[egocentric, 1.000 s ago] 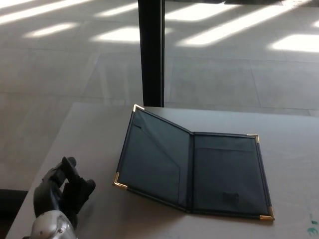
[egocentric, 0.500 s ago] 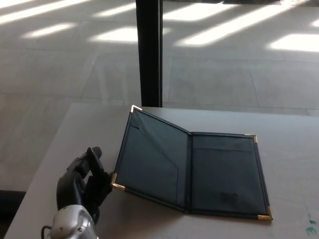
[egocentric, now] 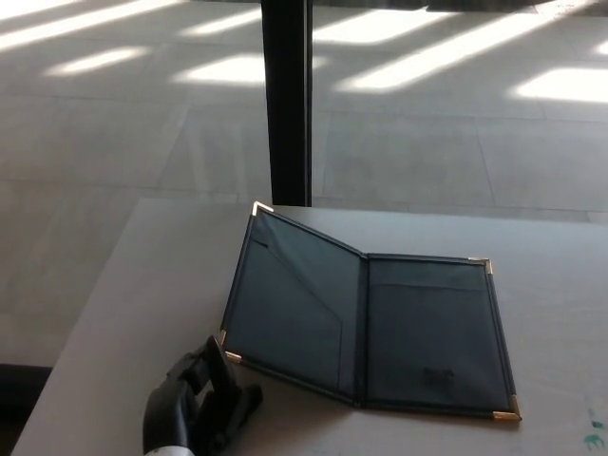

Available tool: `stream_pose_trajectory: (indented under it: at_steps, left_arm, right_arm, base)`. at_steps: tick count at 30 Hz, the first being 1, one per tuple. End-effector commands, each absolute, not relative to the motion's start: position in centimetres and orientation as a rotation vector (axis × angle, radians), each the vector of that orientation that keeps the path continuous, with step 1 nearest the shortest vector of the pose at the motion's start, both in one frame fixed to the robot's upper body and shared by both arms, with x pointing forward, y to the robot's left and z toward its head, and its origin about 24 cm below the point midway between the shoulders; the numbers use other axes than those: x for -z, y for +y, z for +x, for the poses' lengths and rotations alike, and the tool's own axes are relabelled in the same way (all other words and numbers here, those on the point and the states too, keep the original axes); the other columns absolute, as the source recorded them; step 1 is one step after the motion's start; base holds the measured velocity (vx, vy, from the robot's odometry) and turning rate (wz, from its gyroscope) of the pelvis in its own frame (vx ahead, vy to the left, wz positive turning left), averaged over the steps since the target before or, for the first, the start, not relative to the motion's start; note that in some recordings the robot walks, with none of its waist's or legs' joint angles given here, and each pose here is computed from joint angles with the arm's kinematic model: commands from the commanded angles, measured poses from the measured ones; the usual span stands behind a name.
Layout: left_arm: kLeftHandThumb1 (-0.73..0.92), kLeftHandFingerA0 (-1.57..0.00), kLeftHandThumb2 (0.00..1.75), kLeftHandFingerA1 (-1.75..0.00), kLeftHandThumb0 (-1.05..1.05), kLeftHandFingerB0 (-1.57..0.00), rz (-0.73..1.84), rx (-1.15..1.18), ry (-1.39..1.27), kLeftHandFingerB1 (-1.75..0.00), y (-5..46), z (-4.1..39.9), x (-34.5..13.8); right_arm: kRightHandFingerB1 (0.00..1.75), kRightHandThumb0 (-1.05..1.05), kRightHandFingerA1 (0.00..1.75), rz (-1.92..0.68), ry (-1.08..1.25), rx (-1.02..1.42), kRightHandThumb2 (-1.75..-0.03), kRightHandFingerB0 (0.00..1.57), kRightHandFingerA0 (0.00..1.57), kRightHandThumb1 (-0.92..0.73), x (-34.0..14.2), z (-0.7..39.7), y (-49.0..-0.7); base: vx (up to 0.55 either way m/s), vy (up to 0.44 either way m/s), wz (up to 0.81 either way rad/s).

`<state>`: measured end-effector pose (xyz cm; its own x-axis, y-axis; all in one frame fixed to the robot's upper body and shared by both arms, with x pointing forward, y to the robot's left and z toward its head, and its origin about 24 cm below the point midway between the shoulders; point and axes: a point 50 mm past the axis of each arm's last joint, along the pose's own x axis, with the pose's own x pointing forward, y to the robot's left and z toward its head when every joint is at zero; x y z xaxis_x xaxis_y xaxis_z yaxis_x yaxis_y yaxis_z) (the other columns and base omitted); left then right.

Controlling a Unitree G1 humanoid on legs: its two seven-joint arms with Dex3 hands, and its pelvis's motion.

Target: The robot uses its left hand to push the cover of the diary kept in the middle of the desk to close it

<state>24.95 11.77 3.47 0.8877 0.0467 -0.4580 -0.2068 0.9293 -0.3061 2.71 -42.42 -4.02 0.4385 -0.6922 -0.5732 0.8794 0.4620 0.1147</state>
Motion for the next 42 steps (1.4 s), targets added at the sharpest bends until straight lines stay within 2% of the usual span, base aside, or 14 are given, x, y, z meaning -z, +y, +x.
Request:
stream_pose_trajectory:
  at_steps: [1,13,14,15,16,17,22,25,32,34,35,39,40,42]
  left_arm:
    - [0.92,-0.32,0.89,-0.51,-0.96,-0.25,-0.669,-0.108,0.612,-0.42,5.0,23.2,-3.3]
    - [0.92,-0.33,0.91,-0.48,-0.89,-0.25,-0.705,0.116,0.322,-0.42,-1.4,29.2,-14.7]
    - [0.92,-0.31,0.94,-0.50,-0.88,-0.22,-0.702,0.144,0.288,-0.44,-1.7,29.7,-15.6]
    - [0.83,-0.33,1.26,-0.60,-0.71,-0.09,-0.693,0.182,0.253,-0.46,-2.0,30.1,-16.5]
    - [0.92,-0.39,0.89,-0.49,-0.91,-0.30,-0.673,0.198,0.235,-0.45,-2.4,30.5,-17.4]
    - [0.92,-0.41,0.84,-0.49,-0.90,-0.34,-0.660,0.209,0.219,-0.46,-2.8,30.8,-18.1]
    - [0.92,-0.40,0.82,-0.40,-0.89,-0.30,-0.521,0.324,0.086,-0.40,-5.1,31.4,-21.7]
    - [0.92,-0.42,0.84,-0.47,-0.92,-0.36,-0.392,0.438,-0.027,-0.45,-6.9,30.8,-23.5]
    - [0.92,-0.41,0.79,-0.47,-0.91,-0.36,-0.239,0.610,-0.150,-0.46,-9.3,28.1,-24.3]
    - [0.87,-0.41,0.88,-0.50,-1.00,-0.36,-0.217,0.686,-0.141,-0.46,-9.8,26.7,-23.1]
    - [0.92,-0.42,0.80,-0.47,-0.92,-0.37,-0.227,0.717,-0.118,-0.43,-10.0,26.1,-22.5]
    - [0.92,-0.44,0.83,-0.48,-0.96,-0.28,-0.220,0.783,-0.049,-0.45,-10.7,24.1,-19.7]
    - [0.91,-0.44,0.83,-0.48,-0.91,-0.29,-0.210,0.794,-0.027,-0.47,-10.6,23.9,-18.8]
    - [0.92,-0.43,0.84,-0.46,-0.95,-0.32,-0.206,0.783,-0.009,-0.46,-9.9,24.4,-18.4]
  right_arm:
    - [0.52,-0.69,0.73,0.436,0.479,1.016,-0.66,0.42,0.52,-0.89,3.4,2.9,-42.9]
    - [0.53,-0.69,0.73,0.413,0.488,1.012,-0.67,0.41,0.43,-0.90,3.1,2.3,-43.1]
    - [0.52,-0.69,0.71,0.413,0.494,1.026,-0.66,0.44,0.50,-0.89,3.2,2.2,-43.1]
    - [0.52,-0.67,0.69,0.426,0.496,1.041,-0.66,0.45,0.48,-0.89,3.4,2.2,-43.2]
    - [0.52,-0.68,0.70,0.418,0.507,1.047,-0.66,0.47,0.53,-0.89,3.5,2.1,-43.3]
    - [0.52,-0.69,0.74,0.406,0.515,1.038,-0.66,0.43,0.56,-0.91,3.4,2.1,-43.2]
    - [0.53,-0.68,0.71,0.398,0.504,1.032,-0.67,0.45,0.47,-0.91,3.3,2.2,-43.1]
    - [0.51,-0.69,0.81,0.409,0.502,1.011,-0.67,0.40,0.59,-0.91,3.4,2.1,-43.1]
    - [0.56,-0.69,0.83,0.353,0.549,1.015,-0.67,0.46,0.61,-0.92,3.7,1.8,-42.7]
    - [0.56,-0.68,0.81,0.362,0.544,1.018,-0.67,0.47,0.53,-0.92,3.7,1.9,-42.6]
    - [0.55,-0.68,0.75,0.363,0.546,1.025,-0.67,0.47,0.48,-0.91,3.7,2.0,-42.7]
    - [0.54,-0.69,0.79,0.355,0.560,1.023,-0.66,0.48,0.64,-0.90,3.8,2.1,-42.5]
    - [0.53,-0.66,0.77,0.367,0.556,1.024,-0.66,0.47,0.52,-0.91,3.9,2.2,-42.3]
    - [0.54,-0.68,0.78,0.375,0.546,1.018,-0.65,0.48,0.57,-0.90,4.0,2.1,-42.1]
  base:
    - [0.00,0.000,0.00]
    - [0.00,0.000,0.00]
    - [0.00,0.000,0.00]
    - [0.00,0.000,0.00]
    - [0.00,0.000,0.00]
    - [0.00,0.000,0.00]
    - [0.00,0.000,0.00]
    - [0.00,0.000,0.00]
    - [0.00,0.000,0.00]
    - [0.00,0.000,0.00]
    - [0.00,0.000,0.00]
    - [0.00,0.000,0.00]
    - [0.00,0.000,0.00]
    - [0.00,0.000,0.00]
